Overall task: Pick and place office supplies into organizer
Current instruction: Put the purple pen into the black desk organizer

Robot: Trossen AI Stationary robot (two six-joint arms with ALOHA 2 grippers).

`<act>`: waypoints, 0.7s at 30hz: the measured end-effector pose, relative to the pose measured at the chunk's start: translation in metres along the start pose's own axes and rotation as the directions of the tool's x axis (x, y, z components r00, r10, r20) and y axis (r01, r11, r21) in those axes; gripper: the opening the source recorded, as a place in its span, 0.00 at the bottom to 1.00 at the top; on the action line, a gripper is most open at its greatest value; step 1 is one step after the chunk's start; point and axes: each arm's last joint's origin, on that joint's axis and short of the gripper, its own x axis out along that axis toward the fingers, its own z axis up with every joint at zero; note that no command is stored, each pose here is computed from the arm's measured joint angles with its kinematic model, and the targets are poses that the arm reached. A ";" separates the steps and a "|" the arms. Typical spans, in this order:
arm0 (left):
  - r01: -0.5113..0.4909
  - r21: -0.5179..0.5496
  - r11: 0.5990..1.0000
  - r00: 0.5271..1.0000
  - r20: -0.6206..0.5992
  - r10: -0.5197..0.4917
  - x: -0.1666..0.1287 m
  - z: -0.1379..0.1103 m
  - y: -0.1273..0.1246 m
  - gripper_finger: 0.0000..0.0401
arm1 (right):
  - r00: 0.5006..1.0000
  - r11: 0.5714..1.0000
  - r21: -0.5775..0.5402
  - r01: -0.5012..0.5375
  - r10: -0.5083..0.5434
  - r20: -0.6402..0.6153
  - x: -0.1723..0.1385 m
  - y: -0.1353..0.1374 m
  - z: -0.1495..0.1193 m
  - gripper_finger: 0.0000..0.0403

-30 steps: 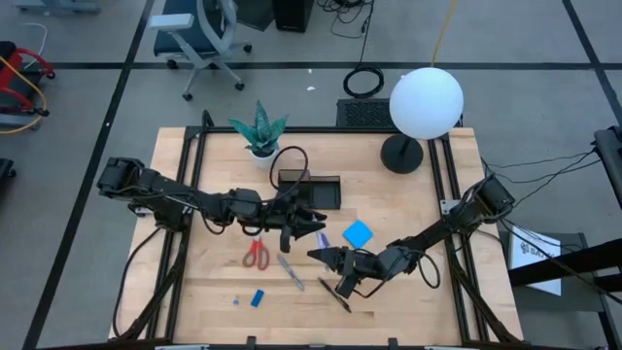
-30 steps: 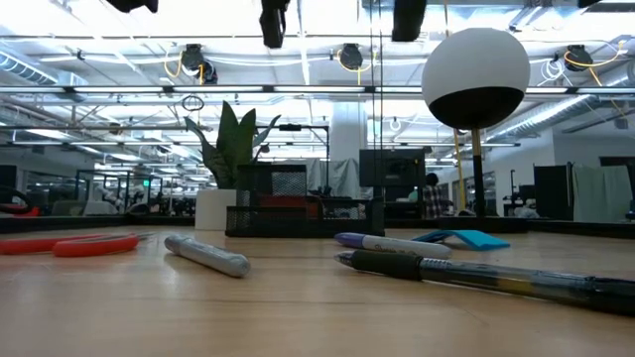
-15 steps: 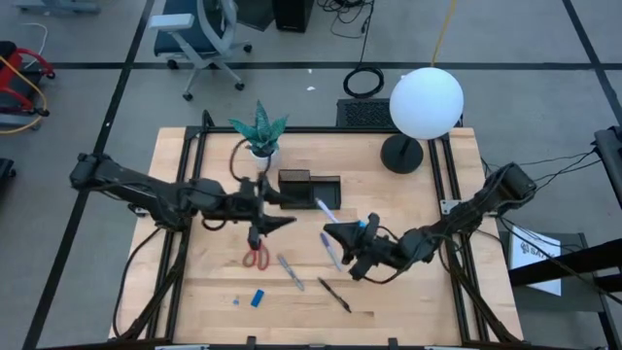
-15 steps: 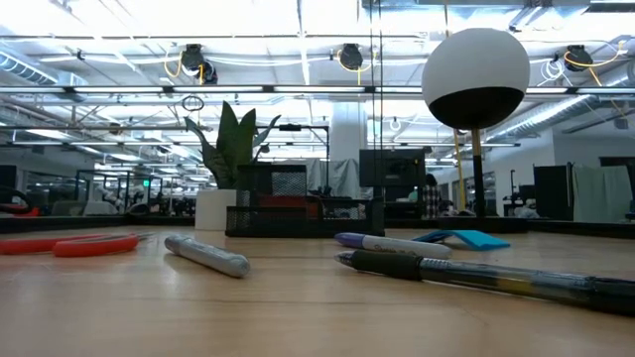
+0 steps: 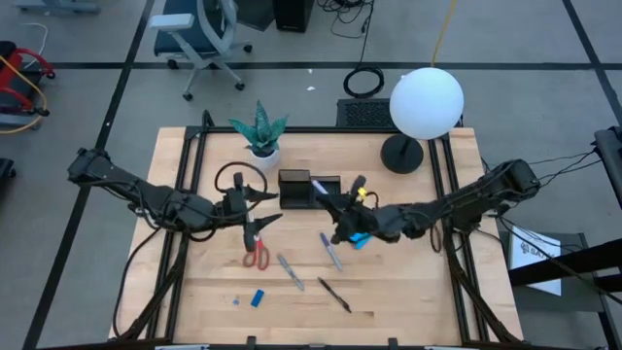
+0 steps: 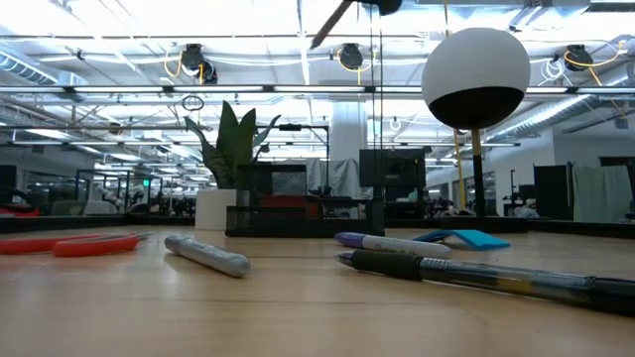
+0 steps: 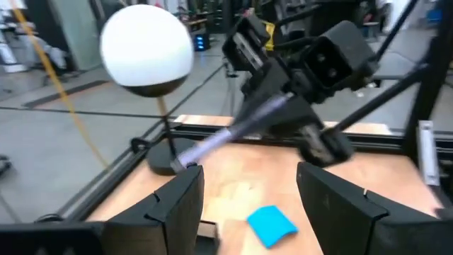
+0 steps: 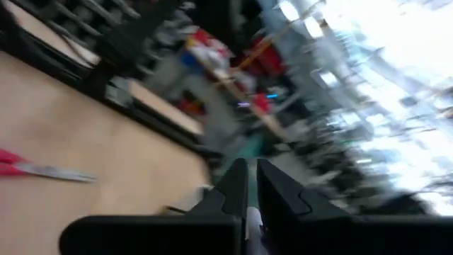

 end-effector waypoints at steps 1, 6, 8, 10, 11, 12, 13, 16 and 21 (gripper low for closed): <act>-0.009 0.007 1.000 1.000 0.002 0.009 -0.002 0.001 0.001 0.58 | 0.999 0.999 0.043 -0.031 0.031 -0.007 0.004 -0.004 0.000 0.03; -0.006 0.026 1.000 1.000 -0.005 0.006 -0.012 0.002 0.002 0.58 | 0.992 0.978 0.184 -0.096 0.110 -0.067 0.022 -0.023 0.000 0.03; -0.002 0.043 0.999 1.000 -0.022 0.003 -0.015 0.001 0.002 0.58 | 0.990 0.972 0.212 -0.103 0.120 -0.072 0.027 -0.028 -0.002 0.03; 0.002 0.046 0.999 1.000 -0.026 -0.001 -0.017 0.001 0.002 0.58 | 0.988 0.958 0.260 -0.123 0.144 -0.063 0.032 -0.035 -0.005 0.03; 0.005 0.048 0.999 1.000 -0.028 -0.004 -0.018 0.001 0.002 0.58 | 0.986 0.947 0.291 -0.135 0.157 -0.051 0.036 -0.039 -0.007 0.03; 0.009 0.048 0.999 1.000 -0.026 -0.007 -0.019 0.001 0.002 0.58 | 0.985 0.938 0.316 -0.141 0.165 -0.050 0.039 -0.043 -0.010 0.03; 0.011 0.048 0.999 1.000 -0.026 -0.009 -0.020 0.002 0.002 0.58 | 0.984 0.931 0.335 -0.144 0.172 -0.055 0.042 -0.047 -0.013 0.03; 0.018 0.052 0.999 1.000 -0.023 -0.017 -0.022 0.002 0.002 0.58 | 0.976 0.908 0.382 -0.174 0.210 -0.055 0.050 -0.057 -0.025 0.03; 0.022 0.068 0.997 1.000 -0.024 -0.020 -0.022 0.002 0.001 0.58 | 0.959 0.858 0.472 -0.201 0.270 -0.083 0.061 -0.072 -0.047 0.03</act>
